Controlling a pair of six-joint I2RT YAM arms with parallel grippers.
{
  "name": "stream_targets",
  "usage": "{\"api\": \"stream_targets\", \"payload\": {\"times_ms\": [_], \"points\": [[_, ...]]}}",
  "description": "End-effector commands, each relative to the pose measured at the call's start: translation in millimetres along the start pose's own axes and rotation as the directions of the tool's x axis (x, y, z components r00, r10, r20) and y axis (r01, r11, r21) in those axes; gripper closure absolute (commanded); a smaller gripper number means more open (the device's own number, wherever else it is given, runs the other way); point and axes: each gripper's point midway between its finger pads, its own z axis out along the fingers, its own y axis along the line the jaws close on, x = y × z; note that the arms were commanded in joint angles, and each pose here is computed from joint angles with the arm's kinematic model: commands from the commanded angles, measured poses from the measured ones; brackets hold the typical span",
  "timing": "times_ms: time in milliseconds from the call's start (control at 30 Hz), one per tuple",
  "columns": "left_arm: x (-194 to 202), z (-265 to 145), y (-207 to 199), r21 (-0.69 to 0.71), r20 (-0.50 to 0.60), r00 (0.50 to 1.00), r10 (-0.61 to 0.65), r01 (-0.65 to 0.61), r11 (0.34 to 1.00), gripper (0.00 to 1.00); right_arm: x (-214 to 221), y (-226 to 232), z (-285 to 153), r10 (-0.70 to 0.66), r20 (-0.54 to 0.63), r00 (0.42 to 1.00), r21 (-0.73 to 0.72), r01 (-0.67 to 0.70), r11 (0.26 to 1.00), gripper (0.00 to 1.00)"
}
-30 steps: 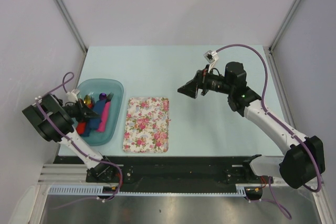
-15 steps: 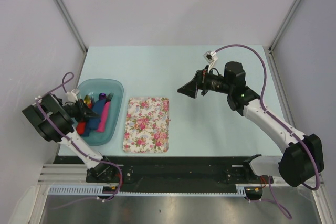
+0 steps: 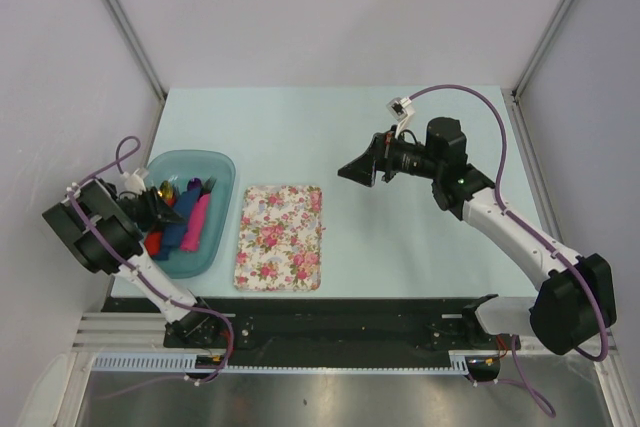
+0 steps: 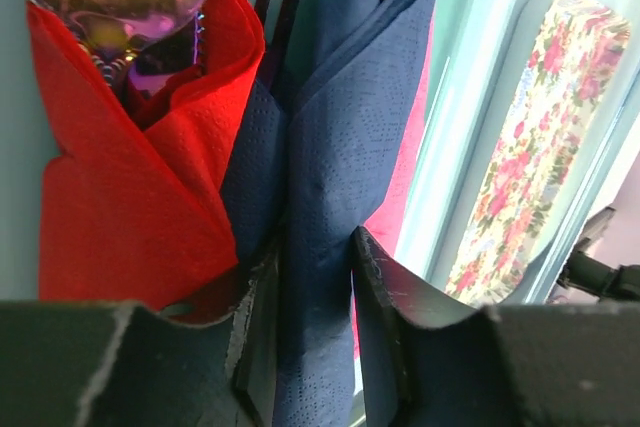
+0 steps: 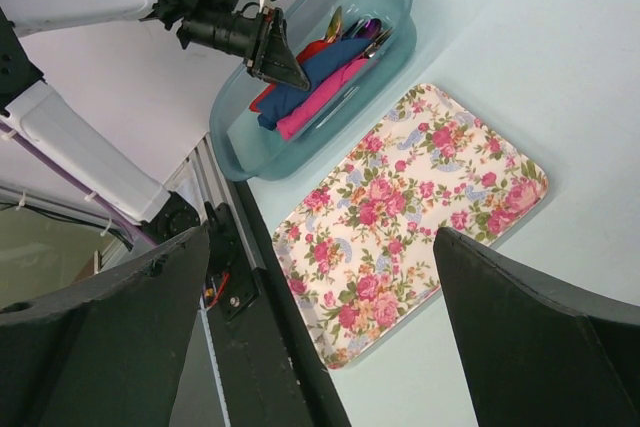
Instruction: Place the utensils on the paper napkin and roll it up
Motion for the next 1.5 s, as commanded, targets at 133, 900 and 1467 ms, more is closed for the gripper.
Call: {"api": "stream_targets", "payload": {"times_ms": [133, 900, 1467], "points": [[-17, -20, 4, -0.107, 0.078, 0.991, 0.112, -0.104, 0.989, 0.57, -19, 14, 2, -0.041, 0.046, 0.998, -0.046, 0.043, 0.998, 0.00], [-41, -72, -33, -0.279, 0.288, 0.924, 0.252, -0.171, 0.945, 0.14, -21, 15, -7, -0.063, 0.055, 0.997, -0.031, 0.065, 0.997, 0.00], [-48, -73, -257, -0.314, 0.388, 0.700, 0.600, -0.511, 0.800, 0.00, -29, -72, -85, -0.016, 0.104, 0.994, 0.324, -0.018, 0.946, 0.00]]}}
